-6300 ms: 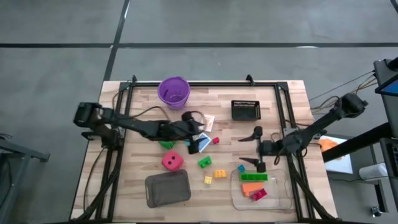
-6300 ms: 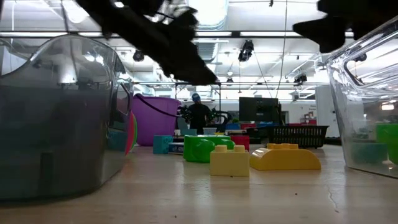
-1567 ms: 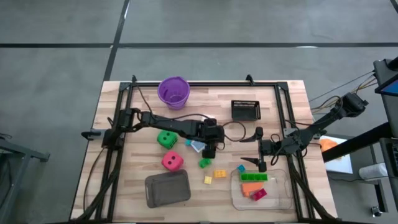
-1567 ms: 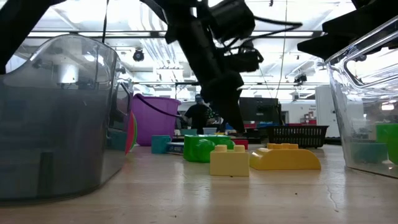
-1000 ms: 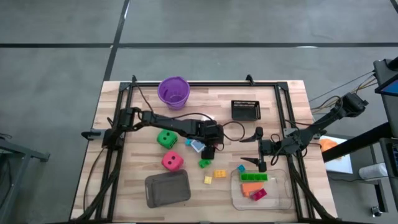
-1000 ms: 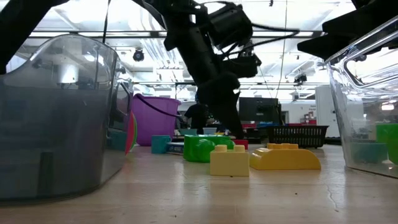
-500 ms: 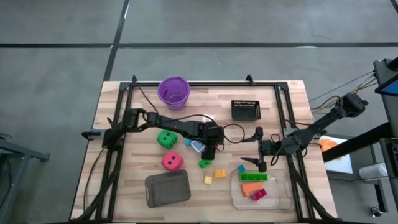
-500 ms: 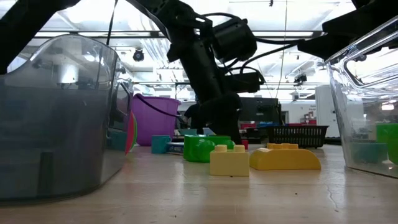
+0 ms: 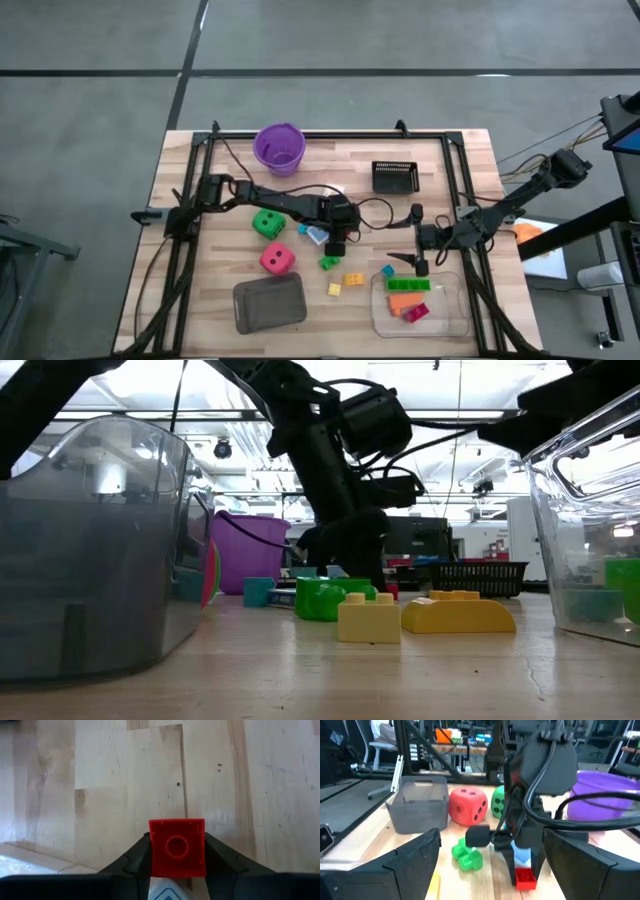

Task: Pick & Place Toys
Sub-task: Put the small red game piece into the transparent bin

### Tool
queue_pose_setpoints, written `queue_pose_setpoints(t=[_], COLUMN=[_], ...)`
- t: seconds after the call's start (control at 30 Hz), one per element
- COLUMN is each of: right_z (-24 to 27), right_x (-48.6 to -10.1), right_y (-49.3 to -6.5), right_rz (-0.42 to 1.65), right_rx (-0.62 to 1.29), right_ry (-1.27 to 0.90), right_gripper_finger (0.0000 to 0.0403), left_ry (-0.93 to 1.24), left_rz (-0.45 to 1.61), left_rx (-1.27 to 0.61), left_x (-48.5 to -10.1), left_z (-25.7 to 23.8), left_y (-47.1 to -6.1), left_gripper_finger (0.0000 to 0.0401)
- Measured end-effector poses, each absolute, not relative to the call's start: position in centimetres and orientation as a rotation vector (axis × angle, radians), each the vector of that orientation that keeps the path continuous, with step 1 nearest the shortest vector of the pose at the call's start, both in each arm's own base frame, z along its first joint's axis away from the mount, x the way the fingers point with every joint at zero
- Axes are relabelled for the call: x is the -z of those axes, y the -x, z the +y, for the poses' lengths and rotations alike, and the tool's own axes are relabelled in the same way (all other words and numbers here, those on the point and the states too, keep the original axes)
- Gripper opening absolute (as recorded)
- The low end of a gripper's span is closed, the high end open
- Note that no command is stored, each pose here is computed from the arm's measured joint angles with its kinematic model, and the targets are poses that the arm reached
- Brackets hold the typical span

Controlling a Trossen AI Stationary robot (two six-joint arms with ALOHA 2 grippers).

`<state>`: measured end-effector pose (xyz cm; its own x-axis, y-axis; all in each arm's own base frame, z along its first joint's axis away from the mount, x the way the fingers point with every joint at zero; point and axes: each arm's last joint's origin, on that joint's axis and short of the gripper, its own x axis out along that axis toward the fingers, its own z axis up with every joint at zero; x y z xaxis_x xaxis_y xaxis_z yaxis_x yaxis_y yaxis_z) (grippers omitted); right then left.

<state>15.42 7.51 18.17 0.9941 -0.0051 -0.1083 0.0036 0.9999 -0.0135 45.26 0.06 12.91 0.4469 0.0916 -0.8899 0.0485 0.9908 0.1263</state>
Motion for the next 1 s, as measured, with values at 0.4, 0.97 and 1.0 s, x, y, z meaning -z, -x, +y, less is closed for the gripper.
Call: queue_pose_setpoints(t=[0.4, 0.97, 1.0], right_z=[7.8, 6.3, 6.3], right_x=[-19.0, -17.7, -17.7], right_y=[-13.5, -10.4, -10.4], right_rz=[-0.006, -0.078, -0.078], right_rx=[-0.043, 0.028, 0.028], right_ry=[0.083, 0.021, 0.022], right_gripper_finger=[0.0346, 0.0346, 0.0346], left_ry=[-0.171, -0.176, -0.167], left_rz=[0.802, 0.422, 0.412], left_rx=[0.033, 0.299, 0.308], left_x=[-17.5, -22.5, -22.5], left_z=[-3.2, -12.7, -12.9], left_y=[-46.5, -46.2, -46.2], left_gripper_finger=[0.0131, 0.0131, 0.0131])
